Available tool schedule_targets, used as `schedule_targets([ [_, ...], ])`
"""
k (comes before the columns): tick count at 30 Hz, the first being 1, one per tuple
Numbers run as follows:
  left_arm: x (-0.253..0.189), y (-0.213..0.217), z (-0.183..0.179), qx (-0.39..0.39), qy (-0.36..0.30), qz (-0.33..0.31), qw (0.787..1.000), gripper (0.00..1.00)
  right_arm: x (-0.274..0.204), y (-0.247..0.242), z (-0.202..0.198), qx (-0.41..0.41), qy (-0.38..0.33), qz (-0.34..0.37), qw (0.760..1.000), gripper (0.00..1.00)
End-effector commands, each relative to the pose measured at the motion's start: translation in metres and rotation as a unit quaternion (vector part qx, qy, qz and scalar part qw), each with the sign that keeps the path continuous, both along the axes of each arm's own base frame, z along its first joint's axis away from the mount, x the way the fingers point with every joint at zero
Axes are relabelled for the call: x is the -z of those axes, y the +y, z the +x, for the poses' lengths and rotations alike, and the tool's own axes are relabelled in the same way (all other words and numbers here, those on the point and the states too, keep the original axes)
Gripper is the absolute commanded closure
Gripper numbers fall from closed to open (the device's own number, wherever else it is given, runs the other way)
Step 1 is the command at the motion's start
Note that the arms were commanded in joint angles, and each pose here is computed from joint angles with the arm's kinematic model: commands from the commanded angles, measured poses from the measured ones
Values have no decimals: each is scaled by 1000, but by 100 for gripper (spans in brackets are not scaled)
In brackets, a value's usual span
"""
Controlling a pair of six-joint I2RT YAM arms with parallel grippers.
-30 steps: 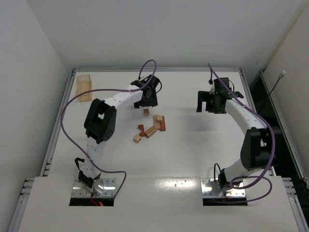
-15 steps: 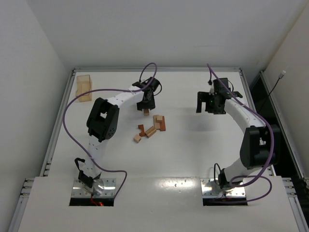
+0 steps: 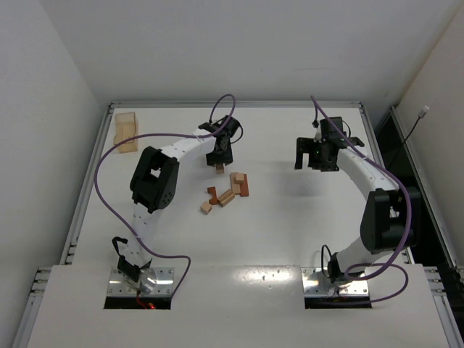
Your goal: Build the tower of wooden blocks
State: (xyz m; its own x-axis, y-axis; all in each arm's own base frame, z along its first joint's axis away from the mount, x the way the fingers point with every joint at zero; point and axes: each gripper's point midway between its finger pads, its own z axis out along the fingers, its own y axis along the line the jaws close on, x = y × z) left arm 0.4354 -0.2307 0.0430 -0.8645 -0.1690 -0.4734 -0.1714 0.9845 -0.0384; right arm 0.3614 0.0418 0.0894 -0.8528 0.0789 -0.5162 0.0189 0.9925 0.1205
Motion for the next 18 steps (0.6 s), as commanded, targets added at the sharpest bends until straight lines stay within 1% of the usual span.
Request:
schedule_targets([
  [1, 4, 1, 7, -11, -2, -6, 1000, 59, -11, 3, 13, -1, -23, 6, 1000, 1],
  [7, 9, 1, 6, -11, 2, -4, 1000, 61, -8, 3, 13, -1, -18, 6, 1000, 1],
  [12, 9, 1, 6, -11, 2, -4, 1000, 70, -8, 3, 13, -1, -18, 6, 1000, 1],
  [13, 9, 1, 6, -11, 2, -4, 1000, 77, -8, 3, 13, -1, -18, 6, 1000, 1],
  [15, 4, 1, 7, -11, -2, -6, 1000, 85, -8, 3, 13, -1, -18, 6, 1000, 1],
  [16, 7, 2, 5, -11, 2, -4, 1000, 93, -8, 3, 13, -1, -18, 6, 1000, 1],
  [18, -11, 5, 6, -19, -17, -7, 1000, 99, -8, 3, 13, -1, -18, 6, 1000, 1],
])
